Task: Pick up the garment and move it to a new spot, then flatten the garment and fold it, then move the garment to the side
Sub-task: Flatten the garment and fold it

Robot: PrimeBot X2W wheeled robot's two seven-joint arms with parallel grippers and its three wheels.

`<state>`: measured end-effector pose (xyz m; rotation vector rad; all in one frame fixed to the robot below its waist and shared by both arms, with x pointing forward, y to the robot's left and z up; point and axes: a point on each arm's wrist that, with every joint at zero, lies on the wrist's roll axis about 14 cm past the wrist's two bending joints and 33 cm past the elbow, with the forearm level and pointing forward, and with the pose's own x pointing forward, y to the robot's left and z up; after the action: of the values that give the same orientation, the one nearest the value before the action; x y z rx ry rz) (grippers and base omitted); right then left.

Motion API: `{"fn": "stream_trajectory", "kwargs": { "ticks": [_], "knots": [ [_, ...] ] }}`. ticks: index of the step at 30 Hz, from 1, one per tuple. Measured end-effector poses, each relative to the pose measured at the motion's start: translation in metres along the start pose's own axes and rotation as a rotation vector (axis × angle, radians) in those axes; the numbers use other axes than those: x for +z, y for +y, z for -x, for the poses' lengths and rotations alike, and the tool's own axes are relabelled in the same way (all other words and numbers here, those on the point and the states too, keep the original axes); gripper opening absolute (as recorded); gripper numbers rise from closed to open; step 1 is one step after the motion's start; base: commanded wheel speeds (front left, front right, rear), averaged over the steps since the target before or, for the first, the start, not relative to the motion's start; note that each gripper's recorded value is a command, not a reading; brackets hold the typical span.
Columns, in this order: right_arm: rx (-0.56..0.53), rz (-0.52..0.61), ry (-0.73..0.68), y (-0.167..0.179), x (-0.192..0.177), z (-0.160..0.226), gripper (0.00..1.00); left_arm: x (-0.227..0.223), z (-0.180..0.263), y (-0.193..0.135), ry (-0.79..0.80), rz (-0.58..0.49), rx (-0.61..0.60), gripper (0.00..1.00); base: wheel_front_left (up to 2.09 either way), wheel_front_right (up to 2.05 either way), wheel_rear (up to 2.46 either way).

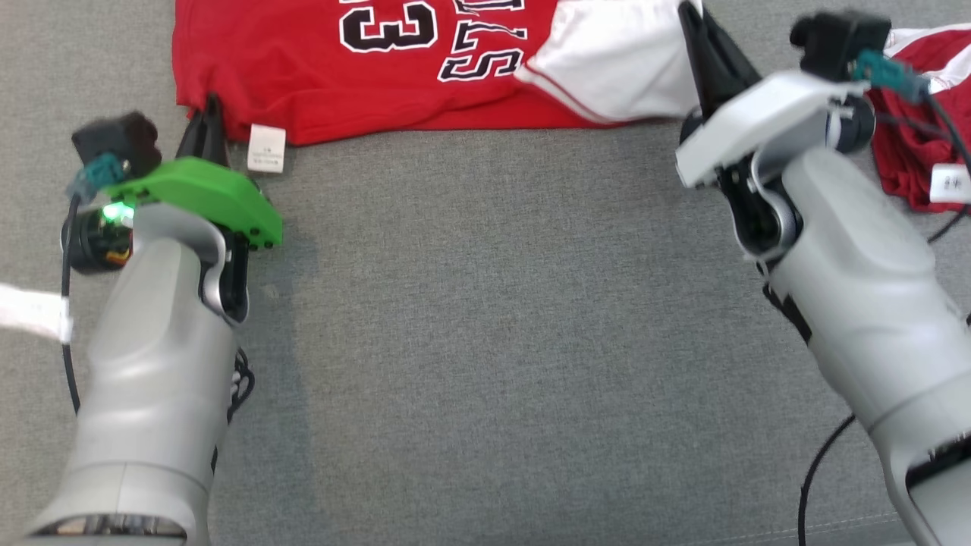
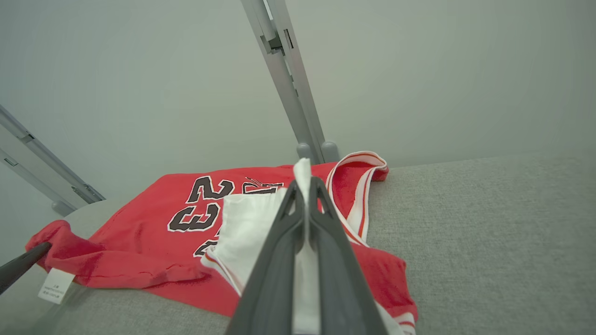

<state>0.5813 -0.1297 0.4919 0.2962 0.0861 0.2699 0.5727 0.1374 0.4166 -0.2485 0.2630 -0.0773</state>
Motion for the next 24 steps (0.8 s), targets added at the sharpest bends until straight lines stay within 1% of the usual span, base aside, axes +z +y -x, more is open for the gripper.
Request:
{"fn": "stream_trajectory", "kwargs": {
  "ticks": [4, 9, 14, 19, 24],
  "knots": [
    [-0.017, -0.033, 0.002, -0.006, -0.015, 0.029, 0.0, -0.011, 0.021, 0.007, -0.006, 0.026, 0.012, 0.0, 0.0, 0.0, 0.0],
    [-0.006, -0.024, -0.018, -0.001, -0.02, 0.069, 0.0, -0.015, 0.057, 0.012, -0.047, 0.051, 0.022, 0.0, 0.0, 0.0, 0.0],
    [0.002, -0.007, -0.054, 0.007, -0.016, 0.119, 0.0, -0.017, 0.104, 0.023, -0.084, 0.043, 0.041, 0.0, 0.0, 0.0, 0.0],
    [-0.025, -0.008, -0.084, 0.012, -0.015, 0.169, 0.0, -0.024, 0.147, 0.028, -0.094, 0.032, 0.049, 0.0, 0.0, 0.0, 0.0],
    [-0.051, -0.01, -0.121, 0.023, -0.002, 0.212, 0.0, -0.022, 0.187, 0.036, -0.092, 0.041, 0.098, 0.0, 0.0, 0.0, 0.0]
  ]
}}
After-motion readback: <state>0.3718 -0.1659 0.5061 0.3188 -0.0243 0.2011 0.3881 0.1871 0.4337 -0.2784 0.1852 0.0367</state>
